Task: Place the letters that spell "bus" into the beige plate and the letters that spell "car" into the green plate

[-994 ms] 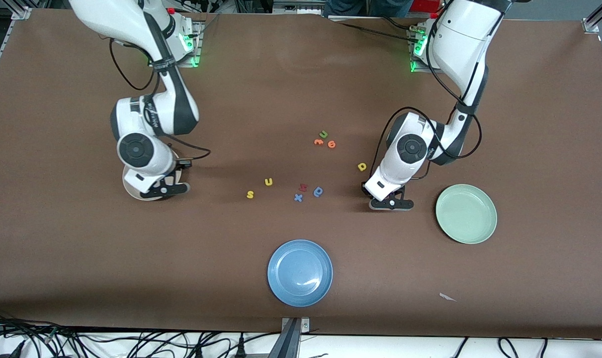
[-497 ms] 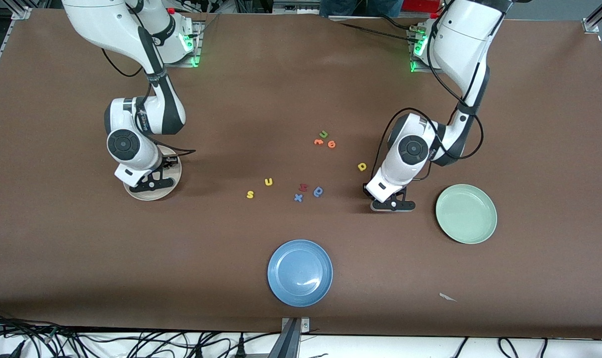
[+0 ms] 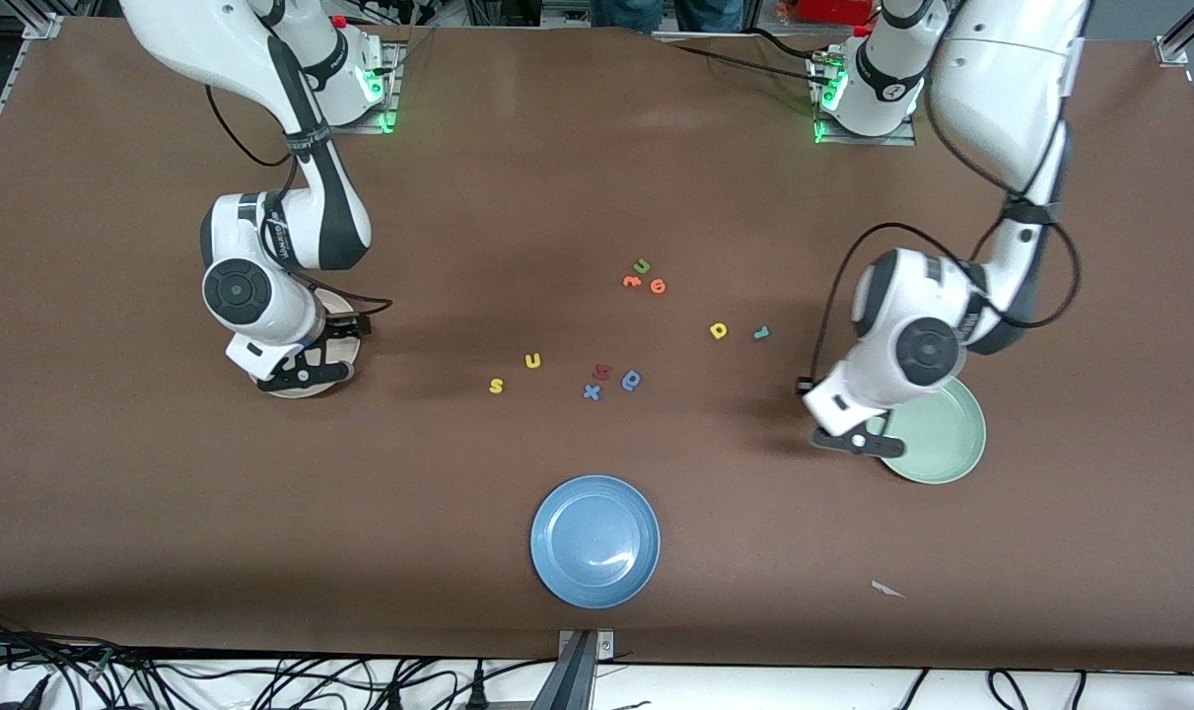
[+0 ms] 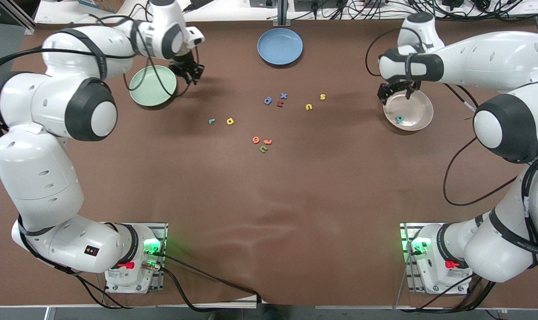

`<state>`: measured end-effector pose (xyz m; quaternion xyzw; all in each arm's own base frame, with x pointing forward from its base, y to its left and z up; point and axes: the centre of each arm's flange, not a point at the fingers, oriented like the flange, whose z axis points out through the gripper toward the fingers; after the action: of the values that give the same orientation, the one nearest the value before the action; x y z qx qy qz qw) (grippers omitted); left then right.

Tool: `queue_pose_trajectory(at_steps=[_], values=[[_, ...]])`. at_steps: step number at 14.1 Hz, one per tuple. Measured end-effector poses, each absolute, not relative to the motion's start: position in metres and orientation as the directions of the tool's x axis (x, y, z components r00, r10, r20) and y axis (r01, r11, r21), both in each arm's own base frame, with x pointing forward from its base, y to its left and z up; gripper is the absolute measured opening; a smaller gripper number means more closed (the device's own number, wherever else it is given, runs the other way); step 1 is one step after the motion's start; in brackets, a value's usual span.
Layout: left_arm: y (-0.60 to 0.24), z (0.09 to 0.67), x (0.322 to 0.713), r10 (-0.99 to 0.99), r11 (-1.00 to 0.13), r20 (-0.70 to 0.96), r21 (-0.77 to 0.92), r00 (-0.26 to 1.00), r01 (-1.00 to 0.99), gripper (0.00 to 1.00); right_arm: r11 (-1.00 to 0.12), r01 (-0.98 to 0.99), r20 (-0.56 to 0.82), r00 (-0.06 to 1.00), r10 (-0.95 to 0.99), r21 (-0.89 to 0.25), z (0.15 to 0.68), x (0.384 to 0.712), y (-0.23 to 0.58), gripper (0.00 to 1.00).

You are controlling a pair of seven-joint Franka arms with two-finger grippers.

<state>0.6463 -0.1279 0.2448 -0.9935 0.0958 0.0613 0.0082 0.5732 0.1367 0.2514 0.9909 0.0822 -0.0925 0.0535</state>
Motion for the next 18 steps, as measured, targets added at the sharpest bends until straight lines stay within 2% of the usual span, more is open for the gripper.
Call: queue_pose_trajectory(at_steps=[3, 6, 7, 8, 11, 14, 18], values=[[-0.046, 0.245, 0.655, -0.288, -0.951, -0.153, -0.072, 0.945, -0.301, 0.27, -0.997, 0.064, -0.140, 0.988, 0.057, 0.047, 0.280, 0.586, 0.193, 0.99], [-0.013, 0.237, 0.655, -0.325, -0.931, -0.181, -0.110, 0.928, -0.348, 0.27, -0.999, -0.048, -0.126, 0.991, -0.049, 0.011, 0.275, 0.586, 0.266, 0.96], [-0.015, 0.230, 0.654, -0.340, -0.923, -0.191, -0.118, 0.921, -0.365, 0.33, -0.997, -0.072, -0.124, 0.990, -0.073, 0.006, 0.270, 0.586, 0.289, 0.85], [-0.020, 0.224, 0.654, -0.356, -0.915, -0.200, -0.126, 0.913, -0.384, 0.42, -0.996, -0.087, -0.126, 0.988, -0.086, 0.003, 0.262, 0.585, 0.309, 0.85], [-0.032, 0.220, 0.654, -0.370, -0.909, -0.195, -0.128, 0.908, -0.398, 0.72, -0.989, -0.143, -0.099, 0.985, -0.139, -0.028, 0.234, 0.580, 0.351, 0.57], [-0.053, 0.222, 0.654, -0.264, -0.958, -0.160, -0.073, 0.951, -0.278, 1.00, -0.985, -0.161, -0.059, 0.986, -0.157, -0.067, 0.208, 0.572, 0.378, 0.57], [-0.093, 0.222, 0.633, -0.167, -0.986, -0.093, 0.007, 0.982, -0.167, 1.00, -0.983, -0.170, -0.046, 0.985, -0.167, -0.073, 0.195, 0.567, 0.390, 0.57]])
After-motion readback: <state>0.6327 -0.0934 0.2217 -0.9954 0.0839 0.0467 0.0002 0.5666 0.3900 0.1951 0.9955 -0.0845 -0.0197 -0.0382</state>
